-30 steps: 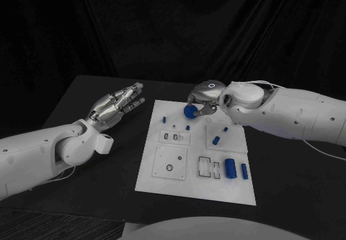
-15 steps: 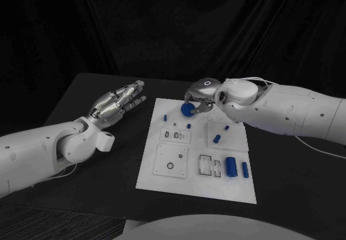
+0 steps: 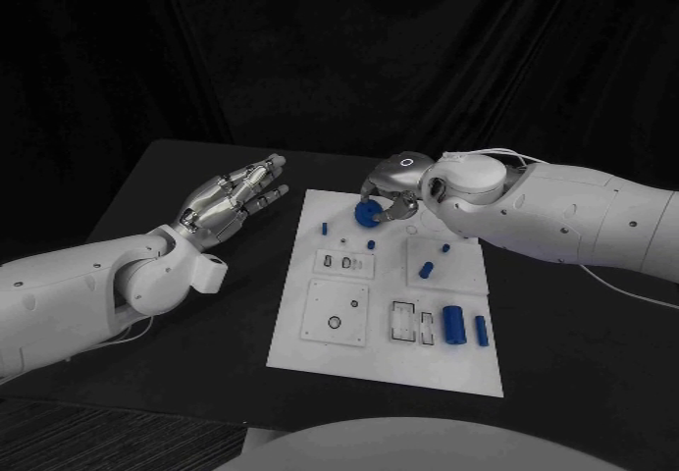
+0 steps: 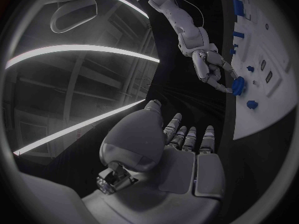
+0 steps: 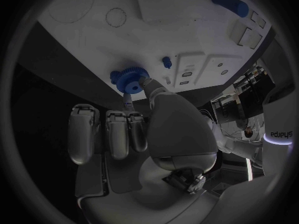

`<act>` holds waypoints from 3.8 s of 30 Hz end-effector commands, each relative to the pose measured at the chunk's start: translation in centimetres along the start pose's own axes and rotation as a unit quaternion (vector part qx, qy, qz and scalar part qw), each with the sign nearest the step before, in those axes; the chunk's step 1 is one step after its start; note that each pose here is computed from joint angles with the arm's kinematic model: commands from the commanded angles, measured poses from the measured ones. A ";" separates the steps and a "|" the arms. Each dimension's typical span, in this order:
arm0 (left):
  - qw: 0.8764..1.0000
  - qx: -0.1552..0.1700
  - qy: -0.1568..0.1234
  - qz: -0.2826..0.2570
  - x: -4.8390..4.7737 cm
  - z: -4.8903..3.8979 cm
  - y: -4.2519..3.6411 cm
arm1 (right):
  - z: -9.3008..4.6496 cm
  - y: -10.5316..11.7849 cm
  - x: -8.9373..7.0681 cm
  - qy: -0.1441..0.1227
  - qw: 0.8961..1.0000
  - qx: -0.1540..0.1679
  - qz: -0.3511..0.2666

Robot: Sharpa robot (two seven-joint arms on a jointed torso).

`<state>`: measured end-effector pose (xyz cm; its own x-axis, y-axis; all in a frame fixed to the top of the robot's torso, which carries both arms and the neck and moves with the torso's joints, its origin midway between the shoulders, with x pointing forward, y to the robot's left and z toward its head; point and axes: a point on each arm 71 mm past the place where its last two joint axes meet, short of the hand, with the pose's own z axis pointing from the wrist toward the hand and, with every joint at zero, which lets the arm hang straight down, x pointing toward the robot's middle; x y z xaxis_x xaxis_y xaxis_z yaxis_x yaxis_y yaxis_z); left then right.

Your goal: Assemble the parts on the task board

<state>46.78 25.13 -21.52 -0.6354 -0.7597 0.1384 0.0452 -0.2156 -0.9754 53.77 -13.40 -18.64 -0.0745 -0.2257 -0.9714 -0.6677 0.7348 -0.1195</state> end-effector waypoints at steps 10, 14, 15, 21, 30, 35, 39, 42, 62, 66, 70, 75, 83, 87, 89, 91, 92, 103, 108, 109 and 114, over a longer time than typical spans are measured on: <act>1.000 0.006 0.003 -0.002 0.07 0.13 -0.11 | -0.2 0.1 0.5 0.020 1.000 -0.007 -0.001; 1.000 0.006 0.003 -0.002 0.04 0.13 -0.10 | -0.3 0.2 0.5 0.021 1.000 -0.010 0.000; 1.000 0.006 0.003 -0.002 0.03 0.14 -0.10 | -0.3 0.2 0.5 0.021 1.000 -0.011 0.000; 1.000 0.006 0.003 -0.002 0.01 0.22 -0.06 | -0.5 0.0 0.6 0.017 1.000 -0.008 0.001; 1.000 0.007 0.003 -0.002 -0.03 0.14 -0.11 | -1.2 -1.0 0.7 0.007 1.000 0.004 0.001; 1.000 0.007 0.000 -0.001 -0.13 -0.03 -0.18 | -2.8 -2.1 0.7 -0.015 1.000 0.013 0.003; 1.000 0.007 0.000 -0.001 -0.10 -0.08 -0.19 | -5.3 -3.8 0.2 -0.042 0.999 0.032 0.008; 1.000 0.006 0.001 -0.001 -0.07 -0.06 -0.18 | -7.2 -5.1 -0.1 -0.050 0.997 0.054 0.017; 1.000 0.006 0.004 -0.003 -0.07 0.10 -0.09 | -15.1 -10.0 2.7 -0.045 0.984 0.163 0.050; 1.000 0.007 0.004 -0.003 -0.11 0.08 -0.10 | -15.6 -10.1 3.6 -0.038 0.984 0.168 0.054; 1.000 0.006 0.003 -0.003 -0.18 0.05 -0.10 | -15.9 -10.2 4.4 -0.034 0.983 0.171 0.057; 1.000 0.006 0.003 -0.002 -0.24 0.02 -0.10 | -16.1 -10.2 4.8 -0.031 0.983 0.172 0.059; 1.000 0.006 0.004 -0.003 -0.24 0.04 -0.07 | -15.9 -10.2 5.3 -0.021 0.983 0.174 0.061; 1.000 0.005 0.004 -0.003 -0.25 0.03 -0.07 | -15.8 -10.2 5.7 -0.014 0.982 0.176 0.062; 1.000 0.005 0.003 -0.003 -0.26 0.02 -0.07 | -15.8 -10.2 5.8 -0.011 0.982 0.177 0.062; 1.000 0.005 0.003 -0.003 -0.27 0.00 -0.08 | -15.7 -10.2 6.0 -0.010 0.982 0.177 0.062; 1.000 0.005 0.003 -0.003 -0.28 0.00 -0.08 | -15.7 -10.2 6.0 -0.009 0.982 0.177 0.062; 1.000 0.005 0.004 -0.003 -0.28 0.03 -0.06 | -15.4 -10.3 6.4 -0.002 0.982 0.178 0.062; 1.000 0.005 0.004 -0.004 -0.28 0.04 -0.04 | -15.4 -10.3 6.6 -0.001 0.982 0.179 0.062; 1.000 0.005 0.004 -0.004 -0.28 0.04 -0.04 | -15.4 -10.3 6.6 -0.001 0.982 0.178 0.062; 1.000 0.004 0.004 -0.004 -0.32 0.01 -0.04 | -15.4 -10.3 6.7 0.001 0.982 0.178 0.063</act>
<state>47.05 25.52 -21.63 -0.6327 -0.7624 0.1359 0.0445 -0.2110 -0.9765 48.75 -32.13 -20.60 -0.1344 -0.1164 -0.9841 -0.3692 0.9275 -0.0593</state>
